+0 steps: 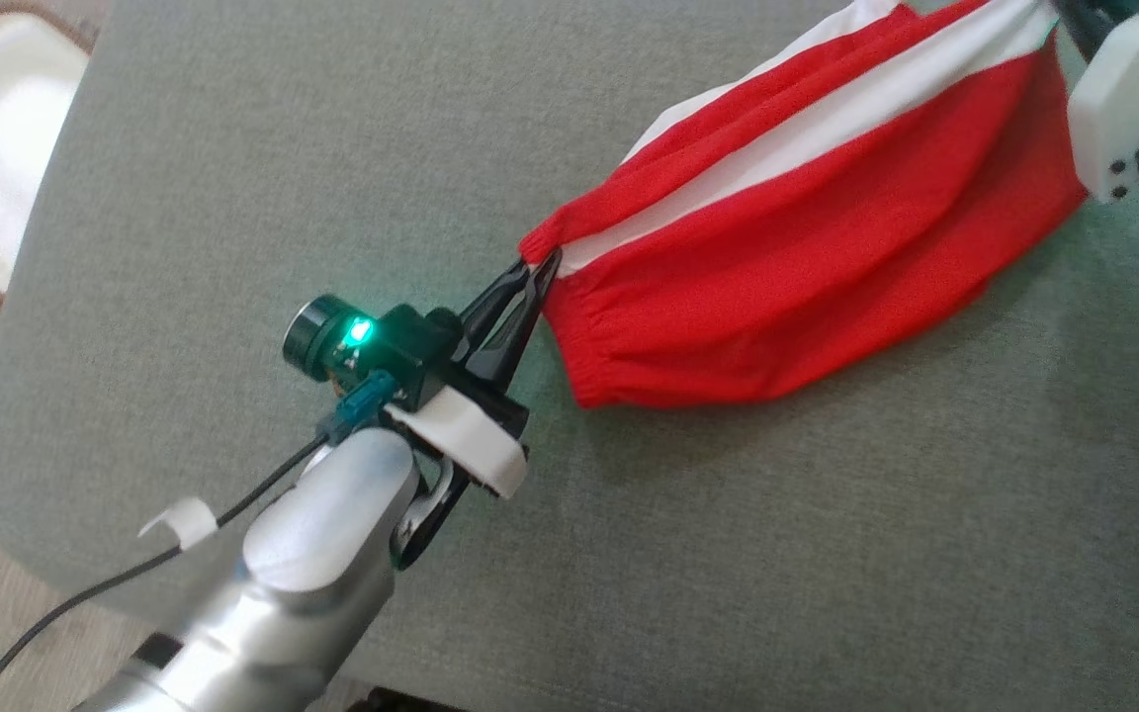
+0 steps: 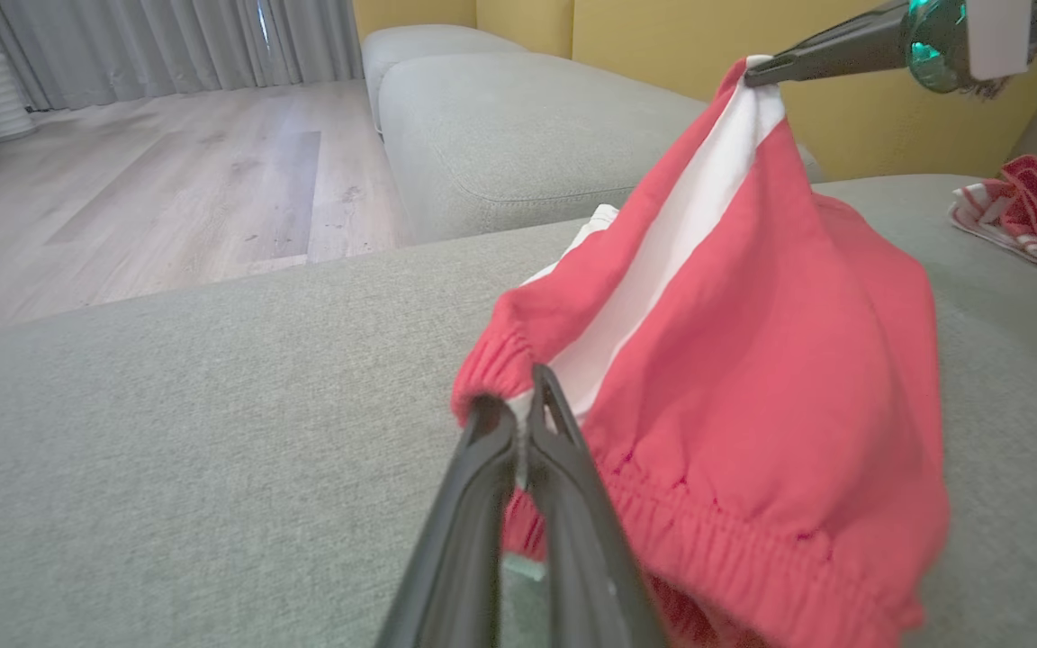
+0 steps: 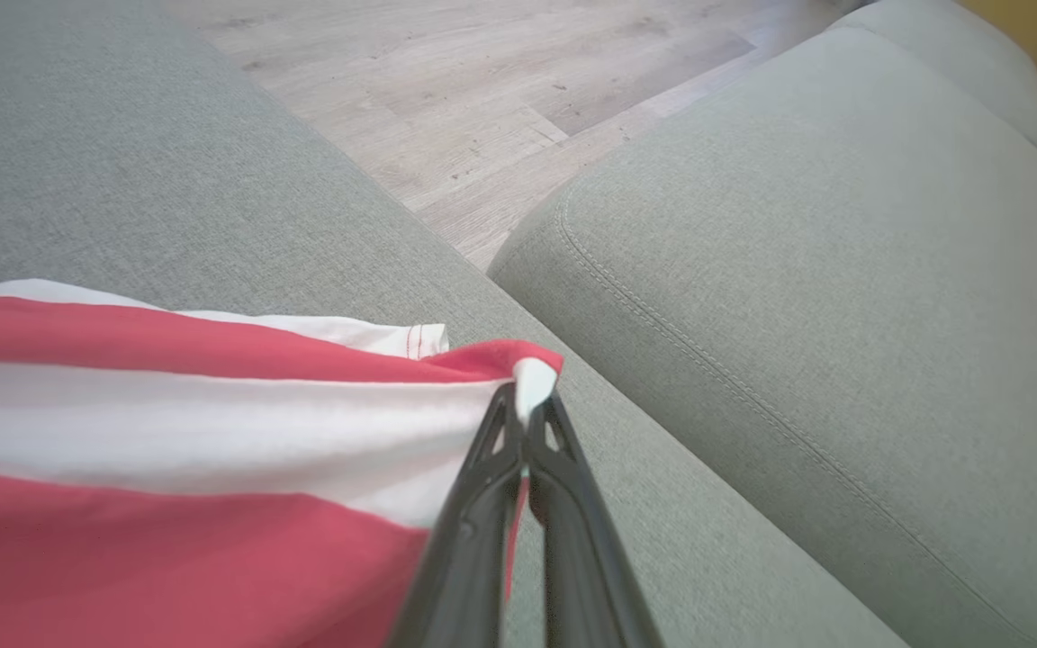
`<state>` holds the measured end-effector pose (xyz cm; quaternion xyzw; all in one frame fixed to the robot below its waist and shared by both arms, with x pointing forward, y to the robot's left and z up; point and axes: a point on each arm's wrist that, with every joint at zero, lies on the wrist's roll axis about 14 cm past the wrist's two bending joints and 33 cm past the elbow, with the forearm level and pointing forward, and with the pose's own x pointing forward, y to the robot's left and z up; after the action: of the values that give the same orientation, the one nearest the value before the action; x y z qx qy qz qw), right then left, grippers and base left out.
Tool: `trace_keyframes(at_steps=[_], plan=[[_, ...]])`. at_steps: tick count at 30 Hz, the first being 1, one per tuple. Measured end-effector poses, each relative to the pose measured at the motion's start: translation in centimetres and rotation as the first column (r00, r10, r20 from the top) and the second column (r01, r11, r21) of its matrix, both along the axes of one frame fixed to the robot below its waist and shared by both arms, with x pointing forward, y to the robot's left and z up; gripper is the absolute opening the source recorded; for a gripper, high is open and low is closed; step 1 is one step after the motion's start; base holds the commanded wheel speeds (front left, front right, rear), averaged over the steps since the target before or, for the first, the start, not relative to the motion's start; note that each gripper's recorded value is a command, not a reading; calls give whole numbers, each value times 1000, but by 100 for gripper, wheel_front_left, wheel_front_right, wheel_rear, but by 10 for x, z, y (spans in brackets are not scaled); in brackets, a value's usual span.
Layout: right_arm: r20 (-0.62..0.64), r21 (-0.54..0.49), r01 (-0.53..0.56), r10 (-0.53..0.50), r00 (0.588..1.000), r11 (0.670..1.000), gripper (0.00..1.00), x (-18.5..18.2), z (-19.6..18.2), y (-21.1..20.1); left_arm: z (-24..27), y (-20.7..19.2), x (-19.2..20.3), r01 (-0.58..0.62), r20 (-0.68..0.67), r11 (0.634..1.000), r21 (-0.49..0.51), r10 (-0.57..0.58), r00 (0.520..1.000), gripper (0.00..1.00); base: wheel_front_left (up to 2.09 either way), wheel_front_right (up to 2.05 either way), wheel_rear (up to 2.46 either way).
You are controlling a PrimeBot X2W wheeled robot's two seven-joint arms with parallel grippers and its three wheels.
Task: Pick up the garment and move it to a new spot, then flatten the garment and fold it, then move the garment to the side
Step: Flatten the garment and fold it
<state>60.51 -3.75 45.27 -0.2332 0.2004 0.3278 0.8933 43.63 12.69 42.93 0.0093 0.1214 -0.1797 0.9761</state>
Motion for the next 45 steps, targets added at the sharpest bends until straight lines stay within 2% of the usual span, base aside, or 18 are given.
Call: trace_keyframes(at_steps=[8,20,21,22,23,24,25,34,40,45], plan=[[6,1,-35,35,999,999,0,20,-20,23,-12,8,11,-32,-33,999,1,32,999,0,0,0,0],[-5,-2,-47,47,999,999,0,41,-52,35,-24,16,24,-75,-52,997,4,75,996,0,0,0,0],[-16,-3,-41,41,999,999,11,41,-55,34,-25,16,23,-72,-56,997,7,72,996,0,0,0,0],[-24,-3,-38,38,999,999,100,41,-58,34,-28,17,23,-73,-64,997,12,74,995,0,0,0,0],[-30,-2,-38,37,999,999,100,40,-60,35,-30,19,22,-77,-71,997,17,78,994,4,0,0,0],[-33,-4,-39,39,999,999,100,39,-62,36,-31,20,22,-79,-74,997,21,80,994,42,0,0,0],[-30,-6,-43,43,999,999,100,39,-62,37,-31,21,23,-77,-73,997,28,79,994,100,0,0,0],[13,50,-9,8,1000,999,100,38,-33,27,-18,24,29,-87,-38,996,31,88,995,100,0,0,0],[89,138,28,-41,995,990,100,34,10,6,-4,35,28,-122,5,992,20,122,992,100,0,0,0],[176,239,45,-88,981,970,100,25,54,-11,30,39,35,-165,100,986,-36,168,981,100,0,0,0]])
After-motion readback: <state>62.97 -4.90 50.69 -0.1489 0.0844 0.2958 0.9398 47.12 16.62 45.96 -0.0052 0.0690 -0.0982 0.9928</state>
